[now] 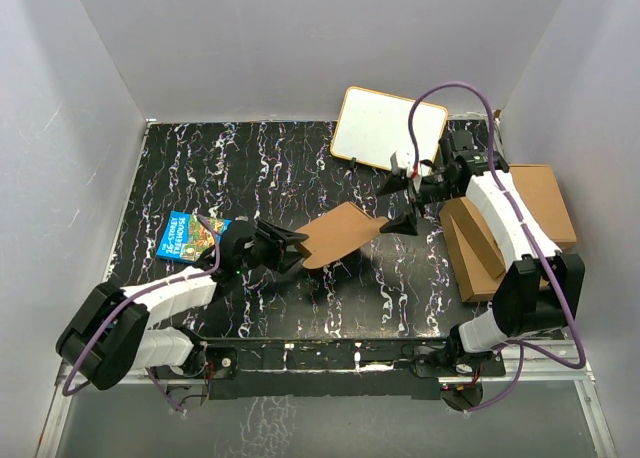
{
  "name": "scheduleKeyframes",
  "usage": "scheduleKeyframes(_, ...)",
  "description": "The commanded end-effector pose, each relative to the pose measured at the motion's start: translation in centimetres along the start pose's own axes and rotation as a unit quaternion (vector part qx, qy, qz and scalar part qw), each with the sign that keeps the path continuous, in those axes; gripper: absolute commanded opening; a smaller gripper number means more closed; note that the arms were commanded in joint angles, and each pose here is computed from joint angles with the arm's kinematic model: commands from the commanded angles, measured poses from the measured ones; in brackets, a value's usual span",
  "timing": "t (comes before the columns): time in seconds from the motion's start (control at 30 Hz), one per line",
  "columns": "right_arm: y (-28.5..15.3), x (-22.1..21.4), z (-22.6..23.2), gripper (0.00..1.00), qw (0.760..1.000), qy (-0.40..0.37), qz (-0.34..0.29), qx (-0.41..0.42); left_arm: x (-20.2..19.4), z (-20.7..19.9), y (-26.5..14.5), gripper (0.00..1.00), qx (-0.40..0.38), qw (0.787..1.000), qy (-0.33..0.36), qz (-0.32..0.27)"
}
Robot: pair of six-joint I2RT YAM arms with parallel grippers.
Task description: Fold the paper box
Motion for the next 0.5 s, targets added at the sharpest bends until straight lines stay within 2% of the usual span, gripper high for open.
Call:
scheduleKeyframes(0.0, 1.9, 1.7, 1.8, 0.99, 0.977, -0.206, -0.012, 0.055, -0.3, -2.3, -0.6, 0.45, -0.013, 0.998, -0.036, 0.045)
scheduleKeyframes(0.2, 5.1, 3.0, 3.6, 0.99, 0.924, -0.367, 0.082, 0.067, -0.4, -3.5, 0.0, 0.45, -0.018, 0.996, -0.046, 0.071)
scheduleKeyframes(0.47, 7.1, 3.0, 3.7, 0.98, 0.898, -0.417, 0.123, 0.064, -0.3, -4.5, 0.5, 0.45, -0.033, 0.994, -0.054, 0.088)
Point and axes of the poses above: each gripper's point midway between its finger pads, its own y axis out along the fingers, its own z axis along the line the jaws close on, x = y × z, the point moved 9 cm from there along -y, back along the fingers, and after that the axes turned 2 degrees about y, right-handed, at the moved point
